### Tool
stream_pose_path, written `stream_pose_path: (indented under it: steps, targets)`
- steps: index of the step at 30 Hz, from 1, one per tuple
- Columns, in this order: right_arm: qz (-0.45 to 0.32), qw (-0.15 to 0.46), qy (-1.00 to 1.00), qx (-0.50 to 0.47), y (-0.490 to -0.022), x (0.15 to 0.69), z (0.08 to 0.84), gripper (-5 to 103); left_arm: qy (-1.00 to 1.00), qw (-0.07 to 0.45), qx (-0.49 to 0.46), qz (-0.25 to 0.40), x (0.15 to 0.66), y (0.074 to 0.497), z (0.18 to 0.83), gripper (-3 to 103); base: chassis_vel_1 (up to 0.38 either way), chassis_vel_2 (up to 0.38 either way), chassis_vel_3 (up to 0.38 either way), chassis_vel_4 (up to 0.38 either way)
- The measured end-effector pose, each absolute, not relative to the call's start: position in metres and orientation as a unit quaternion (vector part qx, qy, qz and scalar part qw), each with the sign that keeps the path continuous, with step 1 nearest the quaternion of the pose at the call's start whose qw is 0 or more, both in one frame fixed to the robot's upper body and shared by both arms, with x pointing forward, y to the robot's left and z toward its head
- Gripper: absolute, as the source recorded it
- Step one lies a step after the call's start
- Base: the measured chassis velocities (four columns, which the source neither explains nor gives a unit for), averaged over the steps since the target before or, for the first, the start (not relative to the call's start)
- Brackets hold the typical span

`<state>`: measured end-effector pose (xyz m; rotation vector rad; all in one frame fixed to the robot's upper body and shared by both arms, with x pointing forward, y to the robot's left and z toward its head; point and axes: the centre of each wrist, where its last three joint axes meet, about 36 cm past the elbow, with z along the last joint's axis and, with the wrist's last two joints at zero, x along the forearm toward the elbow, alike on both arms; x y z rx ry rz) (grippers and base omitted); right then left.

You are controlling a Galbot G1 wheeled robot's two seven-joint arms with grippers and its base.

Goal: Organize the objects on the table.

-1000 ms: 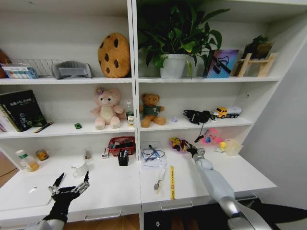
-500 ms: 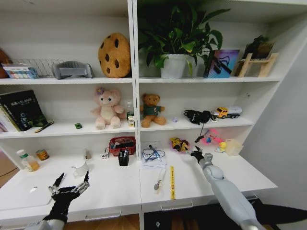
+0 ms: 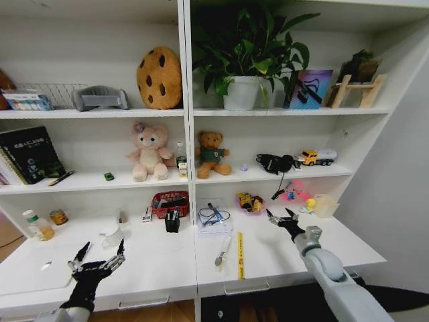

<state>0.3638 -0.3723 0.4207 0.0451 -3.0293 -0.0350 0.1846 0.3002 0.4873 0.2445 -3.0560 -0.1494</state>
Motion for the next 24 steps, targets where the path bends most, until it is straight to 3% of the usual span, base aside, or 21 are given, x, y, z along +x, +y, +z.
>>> stream_pose_path:
  steps: [7,14,24]
  targets:
    - [-0.006,0.023,-1.000,-0.012,-0.353,0.272,0.455,100,-0.995,0.036,0.080,-0.049,0.185,0.300,0.487,100,0.000,0.000,0.000,0.000]
    - [0.002,0.010,-0.999,-0.043,-0.345,0.214,0.459,100,-0.995,0.036,0.080,-0.049,0.185,0.300,0.487,100,0.000,0.000,0.000,0.000]
    - [0.000,0.002,-1.000,-0.027,-0.325,0.207,0.451,100,-0.995,0.036,0.080,-0.049,0.185,0.300,0.487,100,0.000,0.000,0.000,0.000]
